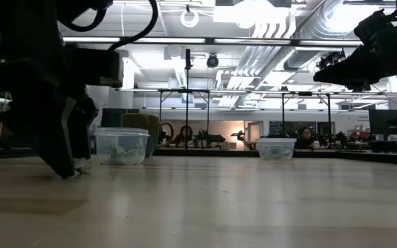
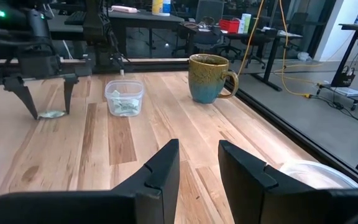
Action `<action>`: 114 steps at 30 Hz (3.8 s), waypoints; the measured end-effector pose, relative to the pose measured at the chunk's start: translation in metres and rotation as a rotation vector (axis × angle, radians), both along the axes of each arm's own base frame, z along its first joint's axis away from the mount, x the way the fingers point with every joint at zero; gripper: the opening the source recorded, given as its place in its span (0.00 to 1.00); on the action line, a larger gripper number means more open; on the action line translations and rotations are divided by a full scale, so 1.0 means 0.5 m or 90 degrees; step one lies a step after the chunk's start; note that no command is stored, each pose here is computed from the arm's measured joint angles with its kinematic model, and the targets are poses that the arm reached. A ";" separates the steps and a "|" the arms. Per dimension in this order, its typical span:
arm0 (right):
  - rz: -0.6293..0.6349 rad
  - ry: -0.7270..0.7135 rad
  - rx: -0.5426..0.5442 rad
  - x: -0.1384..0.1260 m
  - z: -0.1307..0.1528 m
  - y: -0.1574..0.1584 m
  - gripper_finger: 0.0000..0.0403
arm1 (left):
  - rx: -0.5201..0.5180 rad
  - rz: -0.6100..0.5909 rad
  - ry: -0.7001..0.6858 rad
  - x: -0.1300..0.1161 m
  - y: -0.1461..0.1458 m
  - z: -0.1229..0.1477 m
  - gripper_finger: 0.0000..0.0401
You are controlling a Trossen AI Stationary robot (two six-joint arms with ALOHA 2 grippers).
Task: Pick and place Stevia / Truvia into bins
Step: Put the stevia packet into the bottom container, then return to Home Position
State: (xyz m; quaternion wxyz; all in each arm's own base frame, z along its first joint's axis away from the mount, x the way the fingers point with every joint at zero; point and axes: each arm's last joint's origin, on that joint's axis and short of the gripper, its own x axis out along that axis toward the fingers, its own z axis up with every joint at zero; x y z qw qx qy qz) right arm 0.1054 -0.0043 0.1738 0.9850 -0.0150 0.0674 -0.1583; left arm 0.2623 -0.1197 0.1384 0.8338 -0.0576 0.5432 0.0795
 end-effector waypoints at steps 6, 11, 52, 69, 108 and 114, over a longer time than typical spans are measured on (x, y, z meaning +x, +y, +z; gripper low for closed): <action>0.000 0.003 -0.001 0.000 -0.001 0.000 0.26 | 0.015 -0.016 0.012 0.007 -0.004 -0.021 0.73; 0.000 0.005 -0.002 0.000 -0.001 0.000 0.26 | 0.017 -0.022 0.008 0.008 -0.004 -0.020 0.63; -0.020 0.009 -0.004 -0.001 -0.003 -0.002 0.26 | 0.150 0.000 -0.120 0.039 0.248 0.147 0.52; -0.021 0.007 -0.004 -0.001 -0.002 -0.002 0.26 | 0.116 -0.015 -0.663 -0.236 0.245 0.098 0.17; 0.068 -0.128 0.035 -0.016 -0.005 0.005 0.18 | 0.103 0.003 -0.721 -0.333 0.247 0.066 0.19; 0.073 -0.127 0.038 -0.016 -0.006 0.005 0.18 | 0.101 0.003 -0.721 -0.333 0.247 0.066 0.13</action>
